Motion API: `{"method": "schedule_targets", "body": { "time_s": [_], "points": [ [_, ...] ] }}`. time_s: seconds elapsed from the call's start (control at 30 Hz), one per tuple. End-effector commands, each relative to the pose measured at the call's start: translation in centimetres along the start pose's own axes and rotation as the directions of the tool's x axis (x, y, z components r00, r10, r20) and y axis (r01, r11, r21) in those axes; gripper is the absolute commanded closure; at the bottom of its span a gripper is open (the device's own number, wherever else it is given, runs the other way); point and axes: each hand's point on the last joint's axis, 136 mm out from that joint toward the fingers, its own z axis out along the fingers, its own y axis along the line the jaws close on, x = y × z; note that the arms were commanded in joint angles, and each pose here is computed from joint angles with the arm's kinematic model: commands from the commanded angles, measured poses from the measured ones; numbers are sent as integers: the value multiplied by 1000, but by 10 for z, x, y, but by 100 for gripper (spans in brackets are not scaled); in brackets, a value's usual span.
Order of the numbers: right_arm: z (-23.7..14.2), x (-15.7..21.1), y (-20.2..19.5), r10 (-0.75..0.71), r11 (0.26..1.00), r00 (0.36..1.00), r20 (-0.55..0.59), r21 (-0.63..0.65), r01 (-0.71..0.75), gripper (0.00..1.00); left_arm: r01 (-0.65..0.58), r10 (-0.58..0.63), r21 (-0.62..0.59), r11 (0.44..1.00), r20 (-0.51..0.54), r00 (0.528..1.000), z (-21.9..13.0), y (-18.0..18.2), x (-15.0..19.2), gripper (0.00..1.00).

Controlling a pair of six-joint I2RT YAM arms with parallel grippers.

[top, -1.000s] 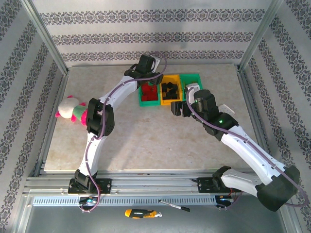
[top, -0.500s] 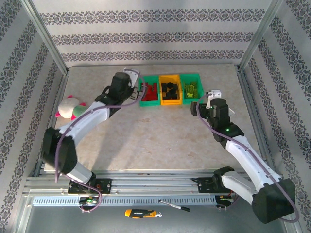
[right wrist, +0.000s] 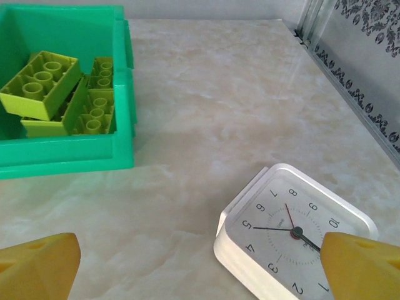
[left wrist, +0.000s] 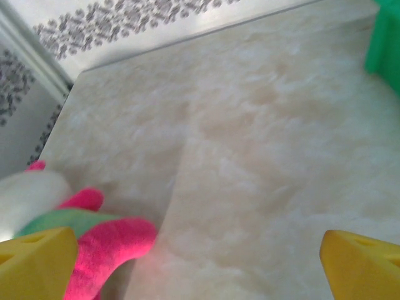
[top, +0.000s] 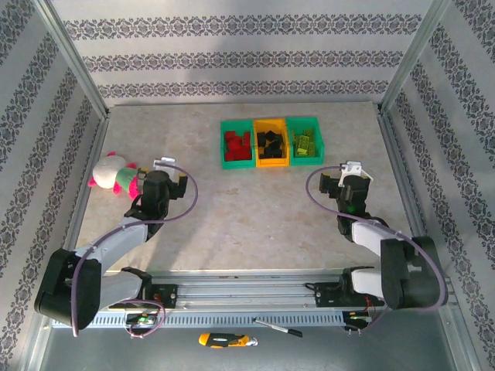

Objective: Sort the legos into containers by color
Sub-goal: Reset both arms

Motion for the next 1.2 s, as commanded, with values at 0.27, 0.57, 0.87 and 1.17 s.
{"method": "schedule_targets", "body": {
  "time_s": [0.27,0.57,0.87,1.17],
  "points": [
    [18,-11,12,38,996,988,149,-80,-26,2,121,-124,27,992,143,982,45,6,7,1],
    [31,-15,19,33,992,994,105,-121,-20,2,235,-240,75,969,74,968,68,17,32,1],
    [32,-16,20,27,992,994,102,-121,-15,2,237,-243,66,969,91,966,67,19,30,1],
    [32,-16,20,27,992,994,102,-122,-15,2,218,-227,106,970,85,970,68,12,29,1]
  ]
}}
